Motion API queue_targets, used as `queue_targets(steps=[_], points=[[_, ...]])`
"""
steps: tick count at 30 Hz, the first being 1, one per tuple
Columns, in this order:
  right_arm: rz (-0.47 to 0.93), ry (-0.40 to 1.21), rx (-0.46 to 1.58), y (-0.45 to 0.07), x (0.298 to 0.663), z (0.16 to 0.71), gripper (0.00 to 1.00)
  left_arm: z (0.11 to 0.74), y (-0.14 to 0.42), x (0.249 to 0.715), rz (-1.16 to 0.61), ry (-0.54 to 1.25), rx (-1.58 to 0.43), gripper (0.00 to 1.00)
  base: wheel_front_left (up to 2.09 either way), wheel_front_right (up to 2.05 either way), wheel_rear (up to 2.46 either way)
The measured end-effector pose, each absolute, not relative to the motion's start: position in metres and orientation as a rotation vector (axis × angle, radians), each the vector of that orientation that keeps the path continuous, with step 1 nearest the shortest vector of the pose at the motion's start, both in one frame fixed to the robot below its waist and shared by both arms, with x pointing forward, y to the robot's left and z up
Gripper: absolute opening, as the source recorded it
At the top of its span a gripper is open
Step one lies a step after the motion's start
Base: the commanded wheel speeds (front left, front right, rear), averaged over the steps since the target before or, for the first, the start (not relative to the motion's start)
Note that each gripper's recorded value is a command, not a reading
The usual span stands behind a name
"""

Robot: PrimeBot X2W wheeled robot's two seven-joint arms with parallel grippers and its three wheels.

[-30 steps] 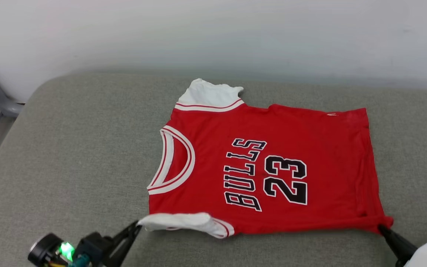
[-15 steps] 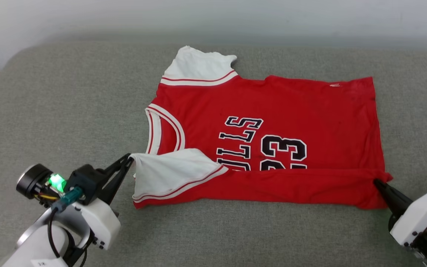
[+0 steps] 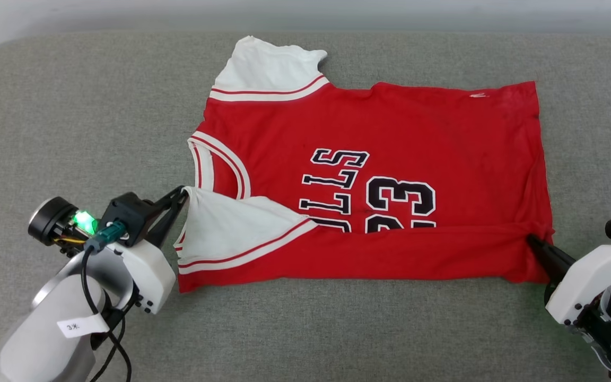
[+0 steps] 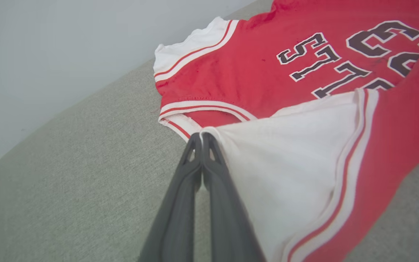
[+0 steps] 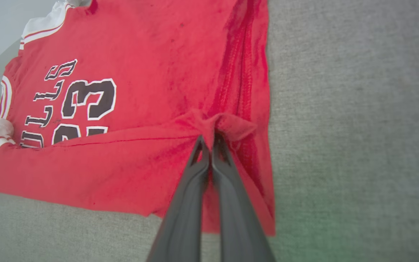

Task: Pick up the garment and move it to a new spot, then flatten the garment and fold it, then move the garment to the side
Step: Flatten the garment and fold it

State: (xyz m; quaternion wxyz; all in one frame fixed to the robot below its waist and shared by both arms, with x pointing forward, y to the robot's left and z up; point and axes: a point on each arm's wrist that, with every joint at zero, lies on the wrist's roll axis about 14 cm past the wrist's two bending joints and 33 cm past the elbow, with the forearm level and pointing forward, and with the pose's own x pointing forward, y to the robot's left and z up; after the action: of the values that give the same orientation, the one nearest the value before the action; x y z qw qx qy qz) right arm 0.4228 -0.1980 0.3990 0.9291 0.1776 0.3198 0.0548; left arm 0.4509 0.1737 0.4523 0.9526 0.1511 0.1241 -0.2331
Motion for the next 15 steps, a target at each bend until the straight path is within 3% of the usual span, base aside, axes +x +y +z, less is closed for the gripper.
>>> queue_targets(steps=[8,9,10,15], points=[[0.114,0.676,0.358,-0.194,0.426,0.390,0.00,0.425,0.174,0.455,-0.466,0.328,0.296,0.00,0.00,0.00,0.00],[0.121,0.680,0.351,-0.192,0.426,0.389,0.45,0.423,0.175,0.455,-0.464,0.335,0.294,0.33,0.00,0.00,0.00],[0.124,0.678,0.345,-0.191,0.428,0.390,1.00,0.420,0.176,0.456,-0.455,0.340,0.293,1.00,0.00,0.00,0.00],[0.145,0.643,0.324,-0.187,0.433,0.398,1.00,0.419,0.173,0.455,-0.434,0.345,0.278,1.00,0.00,0.00,0.00]])
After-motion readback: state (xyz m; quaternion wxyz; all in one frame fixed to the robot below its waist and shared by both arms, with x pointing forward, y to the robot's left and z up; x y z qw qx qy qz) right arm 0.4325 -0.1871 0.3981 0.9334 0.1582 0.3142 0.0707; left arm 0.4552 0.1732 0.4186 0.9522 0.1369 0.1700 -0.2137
